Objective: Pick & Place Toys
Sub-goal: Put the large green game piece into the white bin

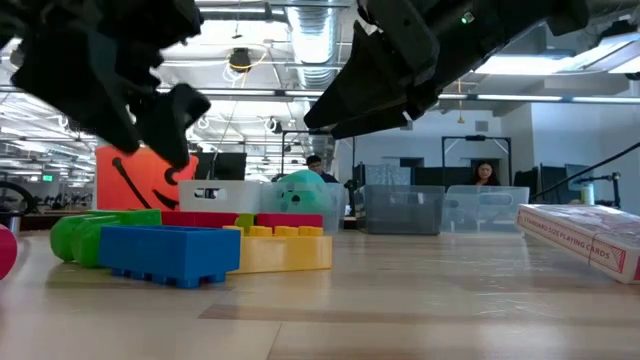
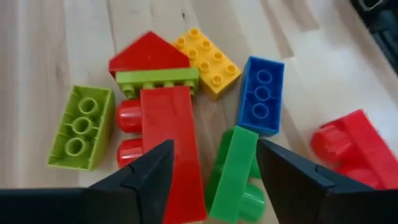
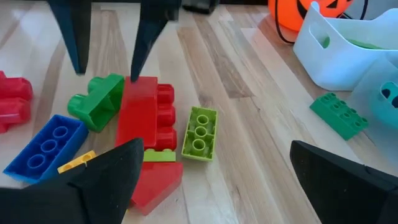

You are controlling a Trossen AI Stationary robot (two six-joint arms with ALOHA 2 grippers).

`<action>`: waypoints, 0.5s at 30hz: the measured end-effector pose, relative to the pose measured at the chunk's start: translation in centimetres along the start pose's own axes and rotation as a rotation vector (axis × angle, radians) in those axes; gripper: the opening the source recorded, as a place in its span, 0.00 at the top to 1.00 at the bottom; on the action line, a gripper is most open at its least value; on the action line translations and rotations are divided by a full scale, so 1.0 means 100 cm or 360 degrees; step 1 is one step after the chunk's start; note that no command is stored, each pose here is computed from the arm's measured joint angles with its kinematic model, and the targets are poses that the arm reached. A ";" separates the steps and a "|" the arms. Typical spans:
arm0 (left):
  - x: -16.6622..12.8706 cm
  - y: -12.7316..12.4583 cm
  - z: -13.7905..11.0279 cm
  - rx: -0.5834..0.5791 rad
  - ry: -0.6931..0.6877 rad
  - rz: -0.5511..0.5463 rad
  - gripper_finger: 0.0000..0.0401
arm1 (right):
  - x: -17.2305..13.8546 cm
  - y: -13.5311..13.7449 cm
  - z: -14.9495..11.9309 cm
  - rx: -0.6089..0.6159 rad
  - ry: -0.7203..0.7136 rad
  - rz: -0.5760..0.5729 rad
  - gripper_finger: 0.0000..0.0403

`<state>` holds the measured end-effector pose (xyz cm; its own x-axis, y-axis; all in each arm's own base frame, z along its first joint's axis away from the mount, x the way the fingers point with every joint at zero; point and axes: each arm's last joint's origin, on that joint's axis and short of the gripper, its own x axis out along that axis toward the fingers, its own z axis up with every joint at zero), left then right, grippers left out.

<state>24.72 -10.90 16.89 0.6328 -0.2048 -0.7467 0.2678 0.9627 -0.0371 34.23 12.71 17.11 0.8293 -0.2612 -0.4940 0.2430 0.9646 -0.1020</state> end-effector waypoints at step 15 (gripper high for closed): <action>0.023 -0.013 -0.008 0.0045 0.0057 -0.0137 0.40 | 0.002 -0.003 0.001 0.0005 0.0005 -0.0014 0.01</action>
<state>25.26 -12.48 14.70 0.5804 -0.2794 -0.7649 0.3405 0.9365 -0.0837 34.34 12.37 17.09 0.8256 -0.2693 -0.4959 0.2517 0.9622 -0.1037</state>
